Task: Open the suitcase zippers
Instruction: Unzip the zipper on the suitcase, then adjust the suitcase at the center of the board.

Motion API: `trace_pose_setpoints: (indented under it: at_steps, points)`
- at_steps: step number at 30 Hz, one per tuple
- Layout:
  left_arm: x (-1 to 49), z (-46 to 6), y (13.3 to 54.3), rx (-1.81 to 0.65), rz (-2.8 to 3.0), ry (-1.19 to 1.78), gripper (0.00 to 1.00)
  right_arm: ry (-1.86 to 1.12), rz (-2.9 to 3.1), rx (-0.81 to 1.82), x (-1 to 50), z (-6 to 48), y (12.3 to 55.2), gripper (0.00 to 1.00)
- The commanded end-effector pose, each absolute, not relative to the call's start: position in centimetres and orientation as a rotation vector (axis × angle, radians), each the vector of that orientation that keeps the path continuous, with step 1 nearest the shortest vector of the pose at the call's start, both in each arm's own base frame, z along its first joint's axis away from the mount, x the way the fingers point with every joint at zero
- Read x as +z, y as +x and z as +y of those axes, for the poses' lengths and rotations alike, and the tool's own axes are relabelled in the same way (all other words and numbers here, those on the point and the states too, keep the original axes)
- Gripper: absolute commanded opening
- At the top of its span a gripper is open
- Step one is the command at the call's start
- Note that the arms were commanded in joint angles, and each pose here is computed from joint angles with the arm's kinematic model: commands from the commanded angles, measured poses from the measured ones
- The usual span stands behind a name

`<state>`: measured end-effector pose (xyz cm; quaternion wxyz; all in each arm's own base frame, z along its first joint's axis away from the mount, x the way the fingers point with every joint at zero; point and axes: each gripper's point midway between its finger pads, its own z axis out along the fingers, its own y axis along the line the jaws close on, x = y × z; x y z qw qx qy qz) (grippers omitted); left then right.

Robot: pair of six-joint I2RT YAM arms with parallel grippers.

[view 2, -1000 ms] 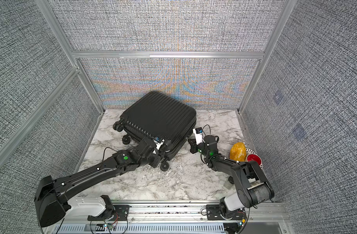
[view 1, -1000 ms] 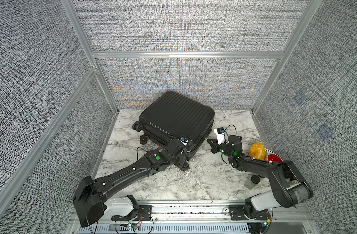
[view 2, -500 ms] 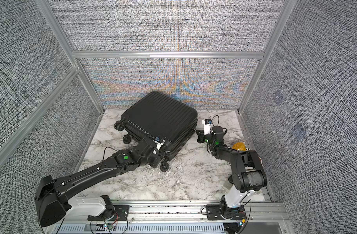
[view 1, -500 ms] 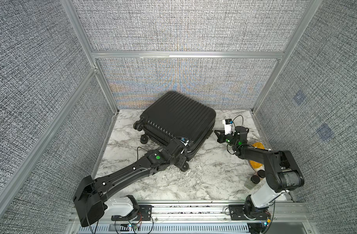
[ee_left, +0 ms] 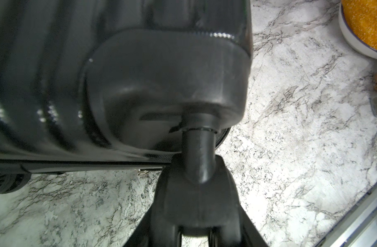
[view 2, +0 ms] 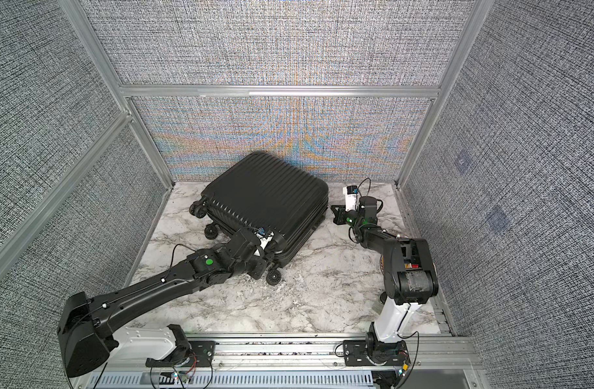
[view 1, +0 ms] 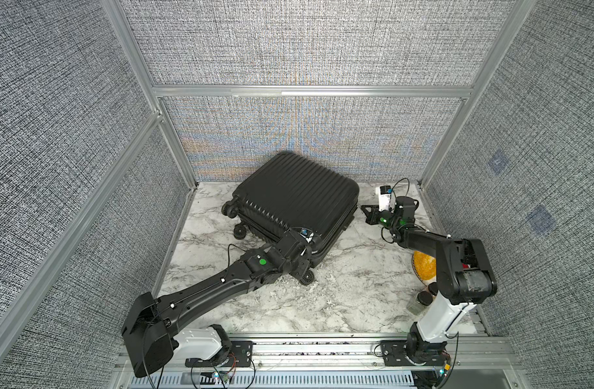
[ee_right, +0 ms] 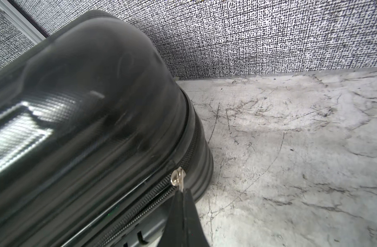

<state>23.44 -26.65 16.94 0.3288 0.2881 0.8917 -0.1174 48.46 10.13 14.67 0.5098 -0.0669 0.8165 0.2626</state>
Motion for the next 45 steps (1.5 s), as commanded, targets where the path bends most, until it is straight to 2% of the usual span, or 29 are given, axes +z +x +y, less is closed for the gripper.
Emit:
trace_pose_setpoints:
  at_steps: [1, 2, 3, 4, 6, 22, 26, 30, 39, 45]
  points:
    - [16.5, -22.2, 25.2, -0.072, 2.384, 0.526, 0.38, -0.185, 1.875, 0.608, 16.8, 10.7, 48.0, 0.00]
    - [16.7, -21.9, 25.6, -0.071, 2.383, 0.491, 0.54, -0.189, 1.872, 0.614, 17.0, 11.1, 47.4, 0.00]
    - [17.0, -21.6, 26.0, -0.074, 2.379, 0.454, 0.74, -0.193, 1.870, 0.620, 17.0, 11.5, 46.7, 0.00]
    - [17.4, -21.2, 26.6, -0.072, 2.372, 0.414, 0.86, -0.189, 1.867, 0.628, 17.1, 11.8, 46.0, 0.00]
    - [17.8, -20.5, 27.4, -0.074, 2.368, 0.349, 0.99, -0.188, 1.879, 0.652, 16.5, 12.4, 44.1, 0.00]
    - [17.3, -13.2, 32.3, 0.017, 2.429, -0.028, 1.00, -0.306, 1.904, 0.784, 14.7, 20.1, 30.7, 0.00]
    - [17.6, -12.3, 33.4, -0.030, 2.431, -0.089, 1.00, -0.325, 1.901, 0.791, 14.7, 21.3, 29.0, 0.00]
    - [18.9, -12.3, 33.8, -0.056, 2.413, -0.094, 0.99, -0.265, 1.898, 0.743, 14.6, 20.2, 29.1, 0.00]
    - [25.7, -20.5, 30.2, -0.334, 2.210, 0.245, 0.99, -0.249, 1.877, 0.706, 14.7, 19.2, 28.7, 0.00]
    - [25.7, -27.0, 30.7, -0.328, 2.234, 0.444, 0.95, -0.238, 1.878, 0.693, 14.6, 18.8, 28.5, 0.00]
